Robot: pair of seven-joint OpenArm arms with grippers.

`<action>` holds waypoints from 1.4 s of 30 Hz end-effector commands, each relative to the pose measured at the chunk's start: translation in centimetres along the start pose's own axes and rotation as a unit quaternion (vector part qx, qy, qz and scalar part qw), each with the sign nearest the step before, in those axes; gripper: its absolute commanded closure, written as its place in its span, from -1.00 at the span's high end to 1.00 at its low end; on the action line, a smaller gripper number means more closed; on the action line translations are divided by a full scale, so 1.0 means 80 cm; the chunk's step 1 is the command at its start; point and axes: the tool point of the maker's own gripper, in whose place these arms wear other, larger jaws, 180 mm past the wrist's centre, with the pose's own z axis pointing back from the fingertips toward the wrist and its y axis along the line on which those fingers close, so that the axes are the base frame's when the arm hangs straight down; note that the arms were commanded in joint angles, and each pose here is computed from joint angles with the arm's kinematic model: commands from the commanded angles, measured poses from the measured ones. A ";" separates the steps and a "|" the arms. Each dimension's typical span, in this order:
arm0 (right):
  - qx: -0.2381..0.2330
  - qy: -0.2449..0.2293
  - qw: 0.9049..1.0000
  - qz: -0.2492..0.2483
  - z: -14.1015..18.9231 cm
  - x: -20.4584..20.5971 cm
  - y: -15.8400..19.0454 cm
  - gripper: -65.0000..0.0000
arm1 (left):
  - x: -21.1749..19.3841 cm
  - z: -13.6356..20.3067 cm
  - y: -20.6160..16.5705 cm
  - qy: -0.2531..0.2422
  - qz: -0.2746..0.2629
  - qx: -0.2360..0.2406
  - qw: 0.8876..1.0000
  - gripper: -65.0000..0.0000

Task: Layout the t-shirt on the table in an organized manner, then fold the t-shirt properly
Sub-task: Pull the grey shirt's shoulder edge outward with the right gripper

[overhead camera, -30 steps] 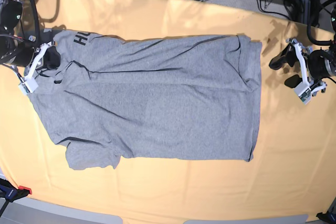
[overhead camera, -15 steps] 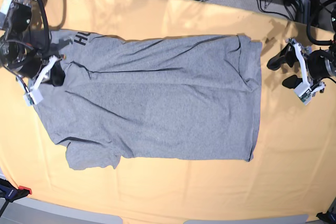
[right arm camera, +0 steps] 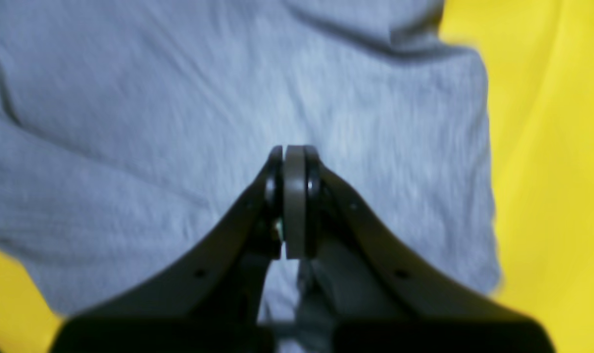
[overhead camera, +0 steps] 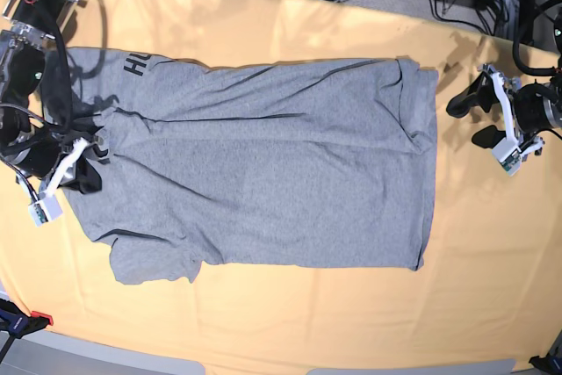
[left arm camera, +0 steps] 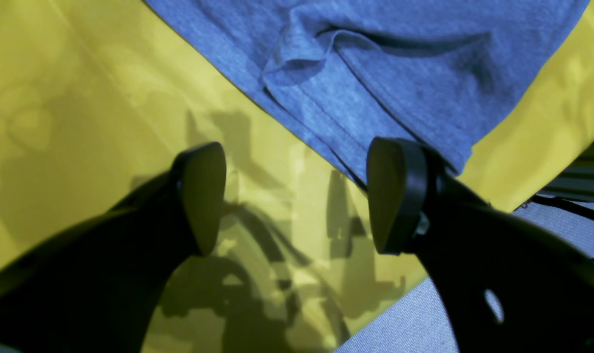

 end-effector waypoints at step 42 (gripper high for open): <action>-0.025 0.028 0.999 0.002 0.003 -0.078 0.023 -1.00 | 0.031 0.012 -0.003 -0.049 -0.005 -0.013 0.999 0.39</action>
